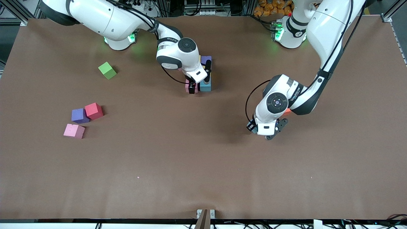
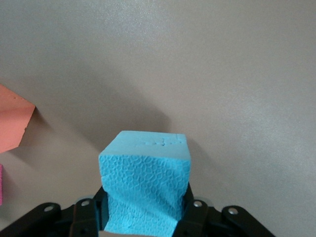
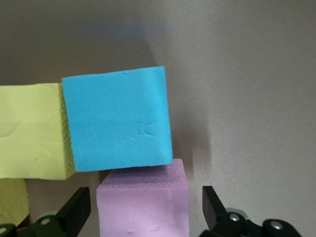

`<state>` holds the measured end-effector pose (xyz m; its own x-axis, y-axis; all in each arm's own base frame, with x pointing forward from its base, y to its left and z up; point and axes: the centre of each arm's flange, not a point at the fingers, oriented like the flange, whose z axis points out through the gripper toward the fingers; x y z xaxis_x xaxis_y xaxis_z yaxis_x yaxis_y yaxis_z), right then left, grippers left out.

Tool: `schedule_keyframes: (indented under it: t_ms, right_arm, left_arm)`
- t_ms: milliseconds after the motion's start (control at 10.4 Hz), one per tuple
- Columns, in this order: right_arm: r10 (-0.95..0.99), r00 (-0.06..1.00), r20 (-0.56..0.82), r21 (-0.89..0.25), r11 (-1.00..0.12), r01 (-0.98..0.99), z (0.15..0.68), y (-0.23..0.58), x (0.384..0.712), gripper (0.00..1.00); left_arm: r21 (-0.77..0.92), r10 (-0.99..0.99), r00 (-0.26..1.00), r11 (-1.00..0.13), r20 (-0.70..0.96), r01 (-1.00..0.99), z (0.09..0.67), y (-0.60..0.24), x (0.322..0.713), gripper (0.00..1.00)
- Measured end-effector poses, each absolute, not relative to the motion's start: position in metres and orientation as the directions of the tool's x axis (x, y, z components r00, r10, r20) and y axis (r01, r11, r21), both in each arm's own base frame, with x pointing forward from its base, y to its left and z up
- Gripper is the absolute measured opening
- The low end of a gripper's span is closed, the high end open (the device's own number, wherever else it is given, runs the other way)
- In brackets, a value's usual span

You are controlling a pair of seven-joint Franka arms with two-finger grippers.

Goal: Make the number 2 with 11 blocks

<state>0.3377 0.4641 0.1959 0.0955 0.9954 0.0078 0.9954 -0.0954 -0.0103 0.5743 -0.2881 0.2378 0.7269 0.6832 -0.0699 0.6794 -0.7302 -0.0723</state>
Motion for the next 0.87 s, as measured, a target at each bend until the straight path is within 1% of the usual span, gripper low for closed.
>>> schedule_keyframes:
  t_ms: [290,483,869]
  right_arm:
    - [0.995,0.1,0.009,-0.005,-0.1,0.995,0.199,0.465,0.342,1.0]
    - [0.995,0.097,-0.013,-0.001,-0.097,0.995,0.206,0.467,0.341,1.0]
    - [0.994,0.09,-0.061,0.0,-0.09,0.996,0.245,0.469,0.334,1.0]
  left_arm:
    - [-0.072,0.683,0.727,-0.73,-0.07,0.679,0.238,-0.288,0.574,0.55]
    - [-0.072,0.683,0.727,-0.73,-0.07,0.679,0.238,-0.288,0.574,0.55]
    - [-0.072,0.683,0.727,-0.731,-0.07,0.679,0.238,-0.288,0.574,0.55]
